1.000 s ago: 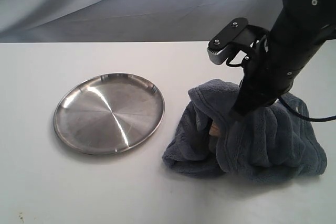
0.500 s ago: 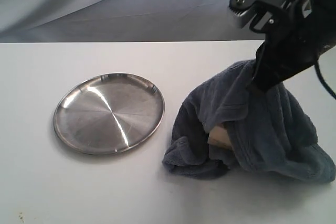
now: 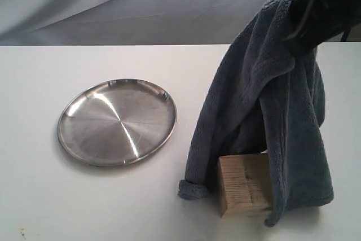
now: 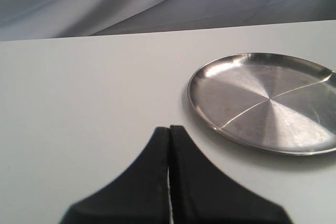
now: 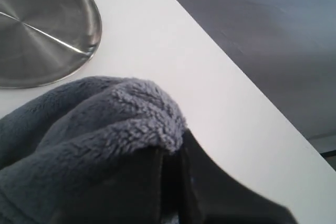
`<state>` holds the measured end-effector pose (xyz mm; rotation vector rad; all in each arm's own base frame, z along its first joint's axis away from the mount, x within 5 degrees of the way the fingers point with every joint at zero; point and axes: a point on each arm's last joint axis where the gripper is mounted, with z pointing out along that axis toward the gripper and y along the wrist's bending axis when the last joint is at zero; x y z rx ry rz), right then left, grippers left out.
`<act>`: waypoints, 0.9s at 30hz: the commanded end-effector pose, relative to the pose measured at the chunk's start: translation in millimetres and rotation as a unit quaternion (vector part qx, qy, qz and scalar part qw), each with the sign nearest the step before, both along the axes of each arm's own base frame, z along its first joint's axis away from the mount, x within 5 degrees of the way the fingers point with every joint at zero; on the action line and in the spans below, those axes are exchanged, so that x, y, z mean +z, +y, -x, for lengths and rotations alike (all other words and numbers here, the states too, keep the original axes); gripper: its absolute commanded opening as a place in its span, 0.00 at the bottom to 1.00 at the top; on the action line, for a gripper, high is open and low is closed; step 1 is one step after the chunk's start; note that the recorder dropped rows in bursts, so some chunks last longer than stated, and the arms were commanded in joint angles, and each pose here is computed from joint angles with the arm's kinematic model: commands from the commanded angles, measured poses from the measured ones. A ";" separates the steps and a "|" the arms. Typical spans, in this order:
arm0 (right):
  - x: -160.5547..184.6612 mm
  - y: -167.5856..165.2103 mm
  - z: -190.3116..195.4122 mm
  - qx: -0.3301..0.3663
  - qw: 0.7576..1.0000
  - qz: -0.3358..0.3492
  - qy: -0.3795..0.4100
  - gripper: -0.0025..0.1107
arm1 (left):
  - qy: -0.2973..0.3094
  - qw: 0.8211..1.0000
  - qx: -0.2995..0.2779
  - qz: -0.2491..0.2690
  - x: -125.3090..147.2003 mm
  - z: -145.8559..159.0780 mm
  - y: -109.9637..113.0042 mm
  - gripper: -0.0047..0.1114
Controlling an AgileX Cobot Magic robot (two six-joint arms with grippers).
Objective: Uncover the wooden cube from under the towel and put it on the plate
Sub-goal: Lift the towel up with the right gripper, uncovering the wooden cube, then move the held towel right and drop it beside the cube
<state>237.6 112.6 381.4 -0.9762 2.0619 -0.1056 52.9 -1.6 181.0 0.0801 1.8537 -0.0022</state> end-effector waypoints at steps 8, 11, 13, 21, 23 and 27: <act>31.4 -0.6 -17.0 -0.033 0.982 -0.054 -0.179 0.02 | -0.005 1.000 -0.001 0.004 -0.4 -0.2 -0.3 0.04; 42.2 5.9 -18.1 -0.009 0.969 -0.096 -0.229 0.02 | -0.005 1.000 -0.001 0.004 -0.4 -0.2 -0.3 0.04; 47.8 8.3 -17.4 0.004 0.961 -0.111 -0.253 0.02 | -0.005 1.000 -0.001 0.004 -0.4 -0.2 -0.3 0.04; 51.5 8.9 -16.0 0.011 0.957 -0.119 -0.265 0.02 | -0.005 1.000 -0.001 0.004 -0.4 -0.2 -0.3 0.04; 50.5 8.4 -16.1 0.008 0.958 -0.116 -0.261 0.02 | -0.005 1.000 -0.001 0.004 -0.4 -0.2 -0.3 0.04; 47.7 6.9 -16.2 0.001 0.963 -0.108 -0.248 0.02 | -0.005 1.000 -0.001 0.004 -0.4 -0.2 -0.3 0.04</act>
